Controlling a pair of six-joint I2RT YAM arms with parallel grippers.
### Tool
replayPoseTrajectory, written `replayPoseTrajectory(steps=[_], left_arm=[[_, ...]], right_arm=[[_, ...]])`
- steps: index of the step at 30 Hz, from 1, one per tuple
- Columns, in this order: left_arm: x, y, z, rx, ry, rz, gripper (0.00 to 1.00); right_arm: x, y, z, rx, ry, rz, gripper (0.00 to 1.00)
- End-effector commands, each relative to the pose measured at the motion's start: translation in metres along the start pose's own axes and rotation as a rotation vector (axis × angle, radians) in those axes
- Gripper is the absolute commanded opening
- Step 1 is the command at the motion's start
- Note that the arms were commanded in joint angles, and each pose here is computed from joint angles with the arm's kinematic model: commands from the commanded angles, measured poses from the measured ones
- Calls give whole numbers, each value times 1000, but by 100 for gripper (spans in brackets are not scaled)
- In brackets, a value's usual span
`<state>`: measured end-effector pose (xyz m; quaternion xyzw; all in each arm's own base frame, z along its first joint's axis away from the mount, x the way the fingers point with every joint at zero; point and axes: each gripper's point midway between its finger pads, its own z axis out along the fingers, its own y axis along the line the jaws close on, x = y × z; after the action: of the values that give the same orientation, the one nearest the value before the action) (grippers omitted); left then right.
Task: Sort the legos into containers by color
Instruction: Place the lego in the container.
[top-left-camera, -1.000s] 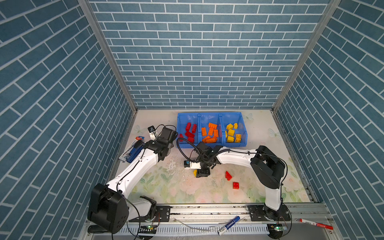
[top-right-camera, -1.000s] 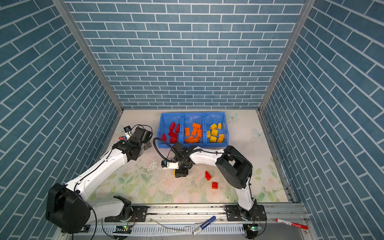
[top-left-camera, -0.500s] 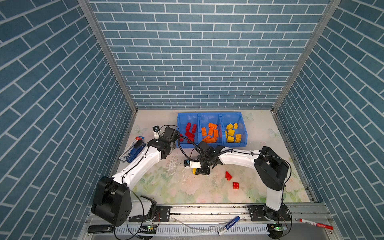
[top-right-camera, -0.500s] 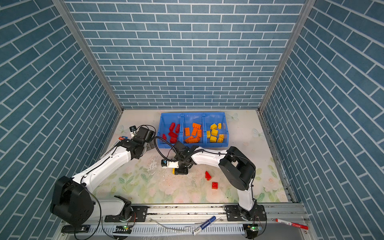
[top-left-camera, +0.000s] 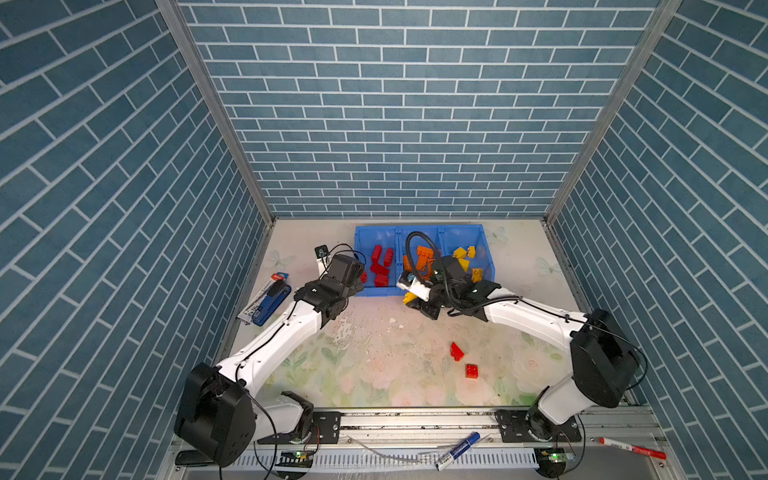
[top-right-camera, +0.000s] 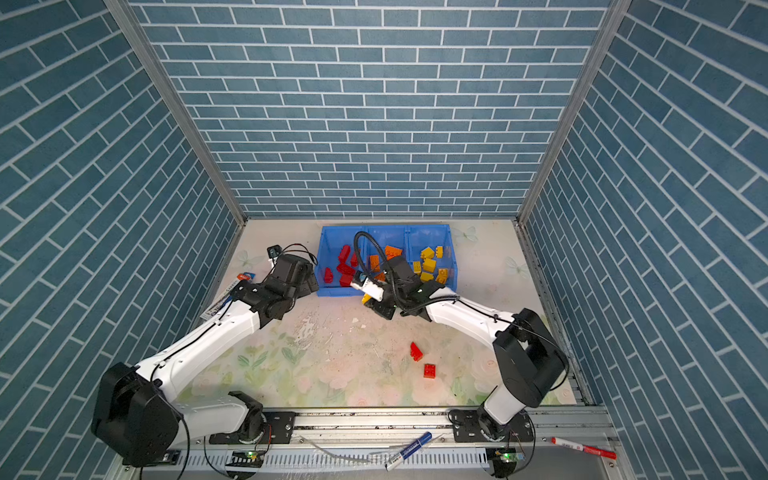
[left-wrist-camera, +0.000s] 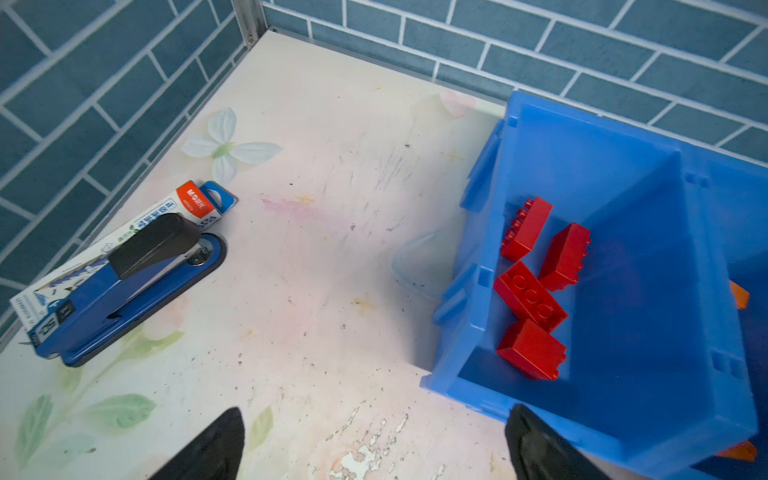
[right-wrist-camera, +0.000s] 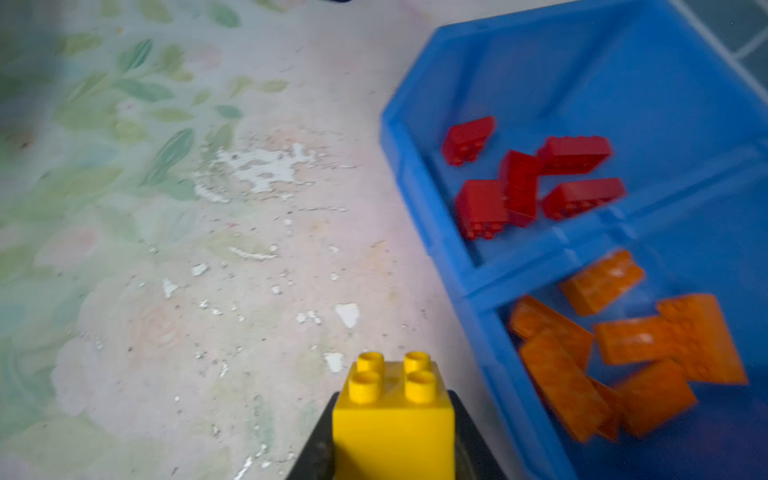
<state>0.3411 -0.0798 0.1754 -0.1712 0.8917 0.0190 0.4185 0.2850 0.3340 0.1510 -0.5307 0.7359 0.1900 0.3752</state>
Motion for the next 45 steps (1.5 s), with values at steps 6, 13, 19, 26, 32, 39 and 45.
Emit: replayPoseTrajectory(steps=[6, 13, 19, 26, 32, 39, 45], left_arm=[[2, -38, -1, 108, 16, 72, 99], [7, -60, 1, 124, 39, 166, 99], [16, -94, -6, 162, 33, 298, 99], [24, -121, -13, 213, 20, 358, 99], [27, -121, -13, 207, 32, 365, 99], [26, -117, -12, 184, 25, 388, 99], [19, -113, -14, 159, -9, 384, 99]], right_arm=[[30, -105, -55, 416, -141, 471, 21], [74, -150, -72, 636, -64, 714, 23], [85, -171, -61, 690, 40, 767, 25], [77, -197, -41, 709, 85, 734, 27], [68, -214, -31, 720, 101, 774, 40], [57, -211, -38, 704, 83, 813, 68], [49, -189, -58, 639, 36, 845, 72]])
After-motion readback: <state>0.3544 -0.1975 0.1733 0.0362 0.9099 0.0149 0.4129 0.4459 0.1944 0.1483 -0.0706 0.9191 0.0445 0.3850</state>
